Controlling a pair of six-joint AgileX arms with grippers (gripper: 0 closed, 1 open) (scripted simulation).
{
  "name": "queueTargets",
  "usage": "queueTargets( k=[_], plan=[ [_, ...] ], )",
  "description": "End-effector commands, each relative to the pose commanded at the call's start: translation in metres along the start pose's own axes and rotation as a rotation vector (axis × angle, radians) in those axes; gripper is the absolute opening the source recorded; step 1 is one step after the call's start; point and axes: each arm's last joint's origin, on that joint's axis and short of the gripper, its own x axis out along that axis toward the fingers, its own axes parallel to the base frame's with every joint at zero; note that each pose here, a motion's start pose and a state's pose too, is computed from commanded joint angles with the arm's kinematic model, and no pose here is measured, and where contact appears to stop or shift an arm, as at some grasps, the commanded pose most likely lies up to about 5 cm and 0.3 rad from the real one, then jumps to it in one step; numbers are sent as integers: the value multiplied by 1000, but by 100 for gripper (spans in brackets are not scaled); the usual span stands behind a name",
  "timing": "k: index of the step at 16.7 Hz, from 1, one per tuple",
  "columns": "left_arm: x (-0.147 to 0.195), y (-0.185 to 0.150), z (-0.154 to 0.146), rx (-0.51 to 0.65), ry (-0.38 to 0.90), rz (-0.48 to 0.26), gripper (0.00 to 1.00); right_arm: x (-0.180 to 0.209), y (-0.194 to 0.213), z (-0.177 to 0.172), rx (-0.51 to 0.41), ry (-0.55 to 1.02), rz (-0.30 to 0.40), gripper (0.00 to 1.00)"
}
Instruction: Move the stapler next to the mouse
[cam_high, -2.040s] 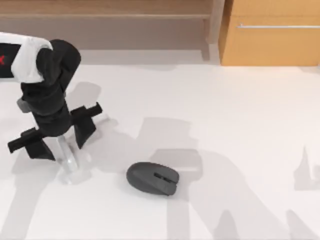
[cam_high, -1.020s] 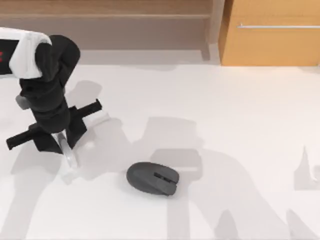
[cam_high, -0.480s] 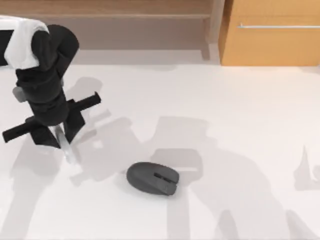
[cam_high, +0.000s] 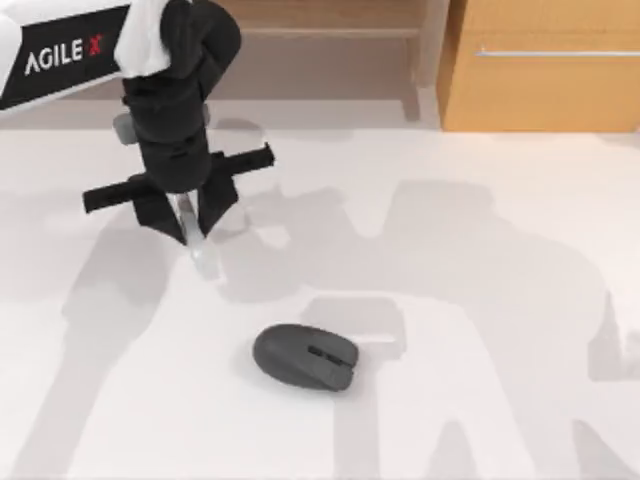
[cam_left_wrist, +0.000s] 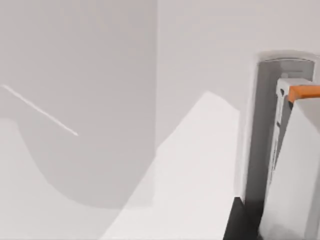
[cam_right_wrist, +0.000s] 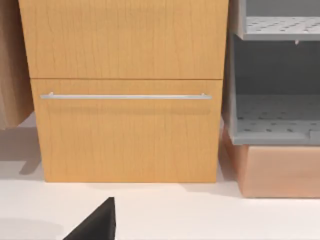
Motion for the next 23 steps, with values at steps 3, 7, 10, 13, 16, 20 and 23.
queueTargets(
  k=[3, 7, 10, 13, 16, 20, 23],
  plan=[
    [-4, -41, 7, 113, -1, -4, 0, 0, 0, 0, 0, 0, 0, 100],
    [-9, -85, 3, 255, -13, -16, 0, 0, 0, 0, 0, 0, 0, 100],
    [-12, -104, -2, 324, -24, -25, 0, 0, 0, 0, 0, 0, 0, 100],
    [-13, -109, -4, 343, -27, -27, 0, 0, 0, 0, 0, 0, 0, 100],
    [-15, -107, -2, 337, -30, -29, 0, 0, 0, 0, 0, 0, 0, 100],
    [-14, -108, -5, 344, -30, -29, 0, 0, 0, 0, 0, 0, 0, 100],
    [-12, -109, -8, 348, -27, -25, 0, 0, 0, 0, 0, 0, 0, 100]
  ],
)
